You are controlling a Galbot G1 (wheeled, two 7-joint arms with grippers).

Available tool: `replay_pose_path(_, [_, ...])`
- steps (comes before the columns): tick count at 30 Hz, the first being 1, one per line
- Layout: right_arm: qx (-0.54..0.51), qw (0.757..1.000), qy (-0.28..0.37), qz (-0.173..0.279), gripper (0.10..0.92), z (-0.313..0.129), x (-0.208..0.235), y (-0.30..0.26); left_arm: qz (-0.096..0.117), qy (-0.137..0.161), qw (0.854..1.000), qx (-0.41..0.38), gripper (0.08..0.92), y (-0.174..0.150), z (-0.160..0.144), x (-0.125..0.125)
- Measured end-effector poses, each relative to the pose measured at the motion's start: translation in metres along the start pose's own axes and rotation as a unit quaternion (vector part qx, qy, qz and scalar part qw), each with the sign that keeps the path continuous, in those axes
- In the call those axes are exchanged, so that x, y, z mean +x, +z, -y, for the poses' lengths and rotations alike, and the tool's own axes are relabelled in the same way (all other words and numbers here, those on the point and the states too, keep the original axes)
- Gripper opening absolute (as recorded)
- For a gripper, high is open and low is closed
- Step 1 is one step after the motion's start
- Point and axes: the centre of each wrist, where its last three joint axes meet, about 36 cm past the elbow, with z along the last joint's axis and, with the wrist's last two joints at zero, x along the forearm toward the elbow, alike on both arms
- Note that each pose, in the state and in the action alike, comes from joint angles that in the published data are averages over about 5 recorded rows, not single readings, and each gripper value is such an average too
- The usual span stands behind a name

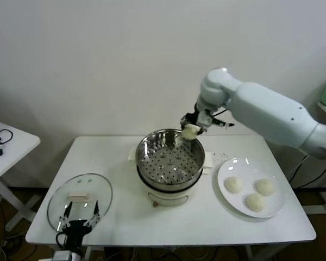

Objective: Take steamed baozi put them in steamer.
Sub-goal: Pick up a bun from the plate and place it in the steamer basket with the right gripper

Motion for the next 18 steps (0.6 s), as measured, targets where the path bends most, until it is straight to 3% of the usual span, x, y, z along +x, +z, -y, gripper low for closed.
replay_pose_path(18, [0.065, 0.997, -0.030, -0.009, 0.670, 0.040, -0.085, -0.020, -0.004, -0.004, 1.000, -0.003, 0.823, 0.002, -0.004, 0.002])
